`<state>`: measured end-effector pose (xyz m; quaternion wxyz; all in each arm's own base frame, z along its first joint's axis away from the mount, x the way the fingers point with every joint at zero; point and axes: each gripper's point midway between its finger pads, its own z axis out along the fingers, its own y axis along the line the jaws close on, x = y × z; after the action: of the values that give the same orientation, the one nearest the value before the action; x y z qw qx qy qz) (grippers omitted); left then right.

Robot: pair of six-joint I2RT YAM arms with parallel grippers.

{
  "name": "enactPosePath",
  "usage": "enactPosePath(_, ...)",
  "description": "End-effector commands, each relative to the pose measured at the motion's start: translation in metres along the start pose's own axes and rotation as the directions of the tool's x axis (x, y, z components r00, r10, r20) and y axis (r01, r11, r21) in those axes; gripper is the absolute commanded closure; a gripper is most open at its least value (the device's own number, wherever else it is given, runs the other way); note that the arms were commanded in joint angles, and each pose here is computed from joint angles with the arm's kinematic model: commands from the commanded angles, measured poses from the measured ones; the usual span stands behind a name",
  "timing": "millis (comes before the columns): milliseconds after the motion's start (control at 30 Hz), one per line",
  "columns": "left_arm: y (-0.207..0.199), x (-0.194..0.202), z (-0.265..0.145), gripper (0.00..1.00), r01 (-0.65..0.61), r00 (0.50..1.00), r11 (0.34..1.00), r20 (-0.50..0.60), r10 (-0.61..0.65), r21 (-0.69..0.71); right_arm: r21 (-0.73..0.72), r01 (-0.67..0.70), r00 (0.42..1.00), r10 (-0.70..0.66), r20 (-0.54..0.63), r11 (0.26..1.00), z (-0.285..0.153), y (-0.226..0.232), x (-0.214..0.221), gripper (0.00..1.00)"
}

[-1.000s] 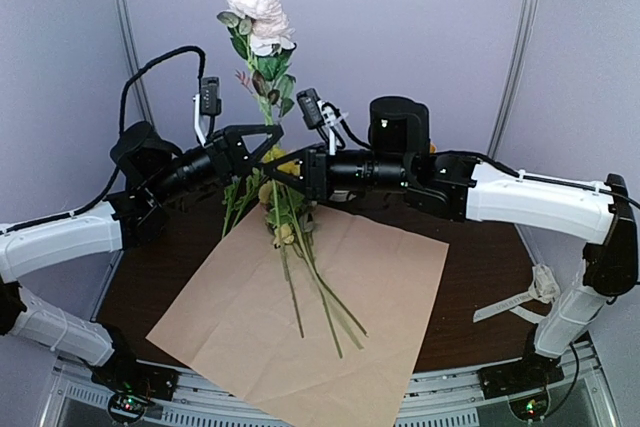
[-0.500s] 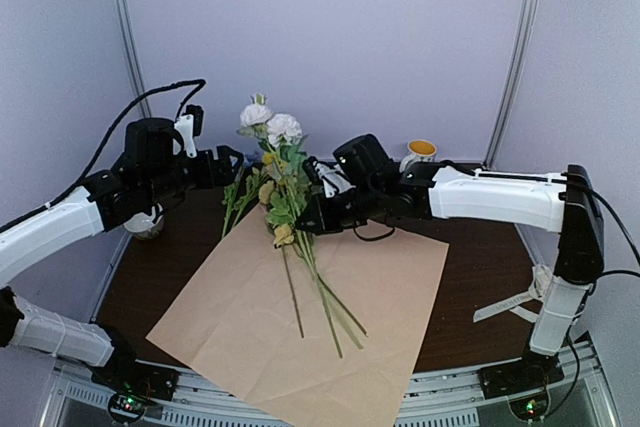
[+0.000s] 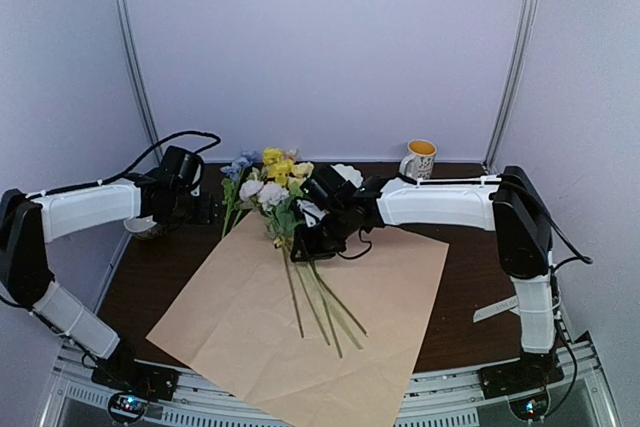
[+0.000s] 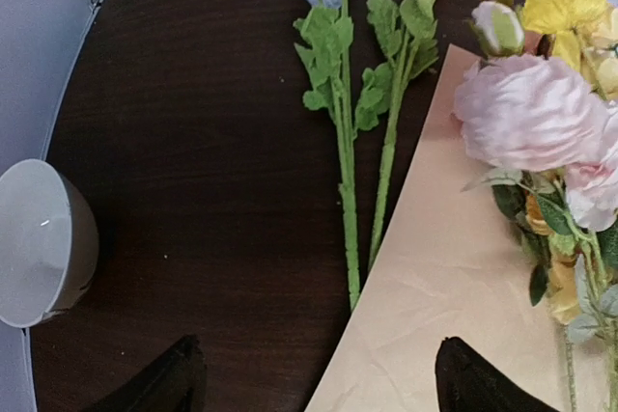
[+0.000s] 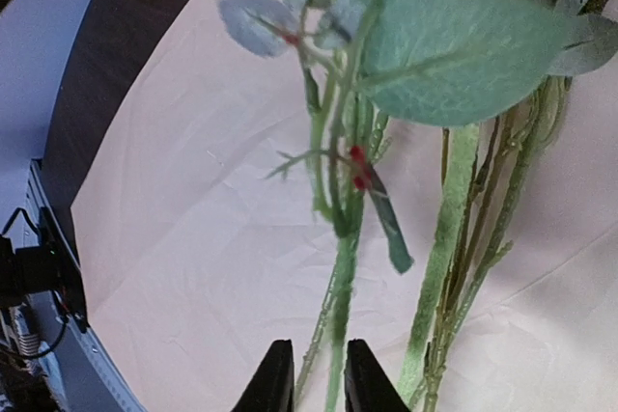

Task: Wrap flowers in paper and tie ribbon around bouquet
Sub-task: Place the fake flower on the flattened wrapping paper.

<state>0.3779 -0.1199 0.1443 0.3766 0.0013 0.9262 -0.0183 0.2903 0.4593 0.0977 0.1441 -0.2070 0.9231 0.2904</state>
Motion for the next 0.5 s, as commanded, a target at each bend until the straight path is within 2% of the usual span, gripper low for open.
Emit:
enactPosePath(0,0.010,0.005,0.026,0.19,-0.044,0.996,0.999,-0.078,0.042,-0.025,0.071,-0.003,1.000,0.001,0.022,0.997,-0.003,-0.011,-0.010,0.71)
enactPosePath(167,0.006,0.004,0.066,0.43,-0.095,0.984,0.995,-0.152,0.096,0.013,0.040,0.025,0.997,-0.028,0.073,0.999,-0.019,0.001,-0.021,0.66)
enactPosePath(267,0.000,-0.004,0.088,0.51,-0.115,0.978,0.993,-0.170,0.119,0.036,0.027,0.036,0.995,-0.038,0.095,0.999,-0.030,0.007,-0.024,0.66)
enactPosePath(467,0.002,-0.014,0.128,0.64,-0.078,0.973,0.995,-0.213,0.090,0.061,0.036,0.045,0.991,-0.050,0.122,0.998,-0.046,0.006,-0.022,0.66)
